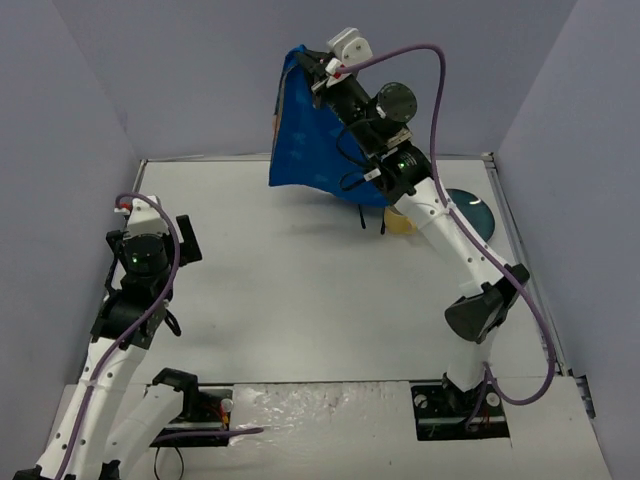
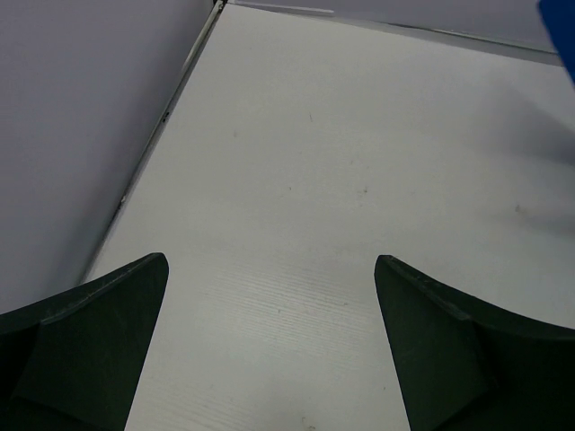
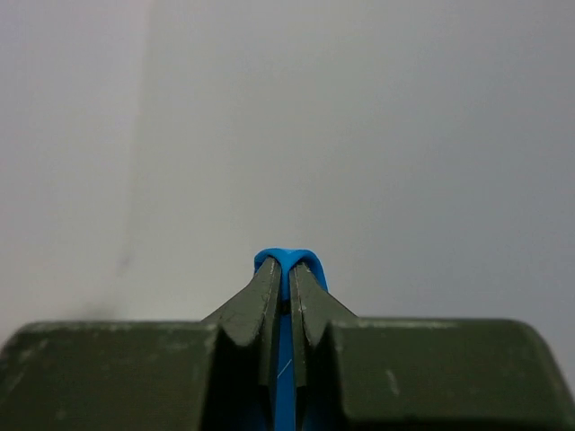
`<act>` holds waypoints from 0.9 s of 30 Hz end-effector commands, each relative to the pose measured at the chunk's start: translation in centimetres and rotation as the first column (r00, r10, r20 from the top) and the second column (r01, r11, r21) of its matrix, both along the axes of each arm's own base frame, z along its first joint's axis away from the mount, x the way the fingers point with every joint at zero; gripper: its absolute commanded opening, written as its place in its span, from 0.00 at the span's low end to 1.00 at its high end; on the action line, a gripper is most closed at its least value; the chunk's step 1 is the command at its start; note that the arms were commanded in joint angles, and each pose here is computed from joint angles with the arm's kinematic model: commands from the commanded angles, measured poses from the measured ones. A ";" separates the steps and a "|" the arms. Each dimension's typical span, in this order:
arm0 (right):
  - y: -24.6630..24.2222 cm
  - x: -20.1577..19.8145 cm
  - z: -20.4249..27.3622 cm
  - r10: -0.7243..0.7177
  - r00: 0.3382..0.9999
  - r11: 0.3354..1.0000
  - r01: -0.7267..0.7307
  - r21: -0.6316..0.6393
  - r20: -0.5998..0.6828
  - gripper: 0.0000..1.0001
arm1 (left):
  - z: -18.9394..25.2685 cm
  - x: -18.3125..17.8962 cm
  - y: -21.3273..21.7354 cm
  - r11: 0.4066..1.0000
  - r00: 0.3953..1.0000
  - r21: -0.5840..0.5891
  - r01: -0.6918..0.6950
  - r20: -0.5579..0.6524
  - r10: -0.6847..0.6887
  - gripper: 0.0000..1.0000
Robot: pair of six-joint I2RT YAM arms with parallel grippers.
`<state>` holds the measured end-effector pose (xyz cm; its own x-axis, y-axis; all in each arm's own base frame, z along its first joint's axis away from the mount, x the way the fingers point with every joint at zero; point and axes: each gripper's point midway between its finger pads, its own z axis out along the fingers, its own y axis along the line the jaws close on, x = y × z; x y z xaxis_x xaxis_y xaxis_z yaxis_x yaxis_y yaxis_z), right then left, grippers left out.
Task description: Set the dinner table for one person
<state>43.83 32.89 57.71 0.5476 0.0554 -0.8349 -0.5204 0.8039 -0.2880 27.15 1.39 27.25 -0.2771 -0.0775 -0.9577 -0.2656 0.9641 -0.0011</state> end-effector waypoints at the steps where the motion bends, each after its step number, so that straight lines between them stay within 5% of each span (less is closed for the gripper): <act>1: -1.5 -10.8 8.9 0.232 0.945 0.959 -0.262 0.108 0.233 0.00 | 1.9 -0.4 0.0 0.997 0.994 -0.080 -0.020 0.103 0.029 0.97; 6: -1.7 -14.5 7.0 0.366 0.915 0.911 -0.389 0.133 0.169 0.00 | 1.3 -1.1 -0.7 0.990 0.995 -0.141 0.002 0.096 0.012 0.97; 14: -1.7 -10.2 -9.8 0.246 0.937 0.966 -0.217 0.138 -0.249 0.00 | -2.4 -2.0 -1.2 0.965 0.999 -0.255 -0.051 0.003 0.053 0.97; 16: -2.9 -8.6 -19.4 0.128 0.889 0.991 -0.094 0.099 -0.440 0.00 | -5.0 -2.2 -1.5 0.943 0.995 -0.318 -0.097 -0.050 0.085 0.97; 20: -5.1 -9.3 -29.7 0.022 0.770 0.999 0.006 0.041 -0.638 0.00 | -7.9 -2.7 -1.8 0.909 0.984 -0.383 -0.164 -0.123 0.126 0.97; 27: -7.8 -12.4 -35.6 0.000 0.672 0.998 0.052 0.047 -0.740 0.00 | -10.8 -5.2 -1.0 0.857 0.940 -0.407 -0.315 -0.258 0.222 0.97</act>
<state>31.36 25.99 15.78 -0.3668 -0.0877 -0.9261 -0.5610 0.8150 0.1451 22.90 -0.11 16.41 -0.4083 -0.4691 -0.7831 -0.4526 0.8490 -0.2726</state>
